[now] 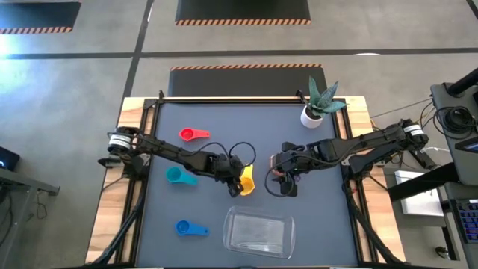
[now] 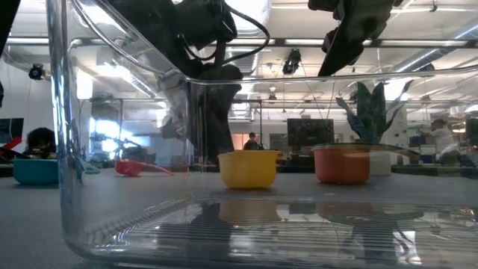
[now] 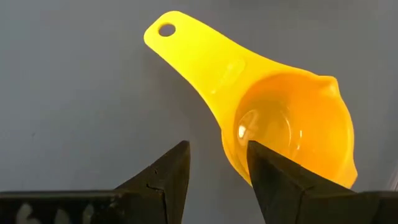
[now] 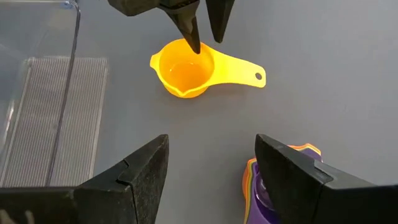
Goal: Nest measuring cups in basket
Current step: Stack the yellow measuring cup on top of the violet measuring cup
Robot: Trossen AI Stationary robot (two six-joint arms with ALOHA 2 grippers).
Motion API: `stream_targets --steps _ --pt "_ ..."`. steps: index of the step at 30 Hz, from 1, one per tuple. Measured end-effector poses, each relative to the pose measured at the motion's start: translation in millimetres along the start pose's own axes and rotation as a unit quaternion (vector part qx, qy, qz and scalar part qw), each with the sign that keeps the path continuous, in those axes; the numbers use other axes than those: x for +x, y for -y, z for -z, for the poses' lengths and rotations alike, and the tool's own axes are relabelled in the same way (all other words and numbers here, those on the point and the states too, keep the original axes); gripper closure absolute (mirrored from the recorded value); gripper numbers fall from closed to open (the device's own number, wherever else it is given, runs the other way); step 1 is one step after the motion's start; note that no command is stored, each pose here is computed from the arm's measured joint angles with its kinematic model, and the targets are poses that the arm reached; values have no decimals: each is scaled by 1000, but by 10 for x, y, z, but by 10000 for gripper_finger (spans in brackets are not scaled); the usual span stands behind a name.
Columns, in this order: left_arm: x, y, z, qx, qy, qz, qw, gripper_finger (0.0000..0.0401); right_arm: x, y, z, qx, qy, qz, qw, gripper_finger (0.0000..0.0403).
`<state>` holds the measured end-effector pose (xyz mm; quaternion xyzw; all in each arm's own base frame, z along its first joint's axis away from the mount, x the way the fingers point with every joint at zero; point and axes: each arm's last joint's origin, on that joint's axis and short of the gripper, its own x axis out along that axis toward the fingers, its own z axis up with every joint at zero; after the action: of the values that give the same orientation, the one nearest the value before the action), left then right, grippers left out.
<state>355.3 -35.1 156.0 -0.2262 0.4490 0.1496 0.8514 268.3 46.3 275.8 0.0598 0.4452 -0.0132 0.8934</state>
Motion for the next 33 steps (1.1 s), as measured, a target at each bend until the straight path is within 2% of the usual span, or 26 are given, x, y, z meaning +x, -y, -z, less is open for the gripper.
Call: stream_targets --steps 4,10,13,17,22,28,33 --pt "-1 4 -3 9 2 2 1000 267 0 0 0 0 0 0 1000 177" --pt "126 3 35 35 -19 23 999 316 -1 0 1 16 -1 0 1000 177" --pt "220 -24 60 69 -34 32 996 345 -2 5 16 32 -8 2 999 177" --pt "195 -33 13 106 -27 37 993 392 -4 15 55 41 -28 8 999 177" --pt "34 15 -156 180 -24 32 983 399 -5 21 76 50 -38 12 998 177" --pt "-210 124 -538 286 -1 32 958 400 -81 30 96 49 -50 12 997 177" --pt "-381 175 -800 401 31 30 915 400 -372 36 20 64 -12 5 998 177"
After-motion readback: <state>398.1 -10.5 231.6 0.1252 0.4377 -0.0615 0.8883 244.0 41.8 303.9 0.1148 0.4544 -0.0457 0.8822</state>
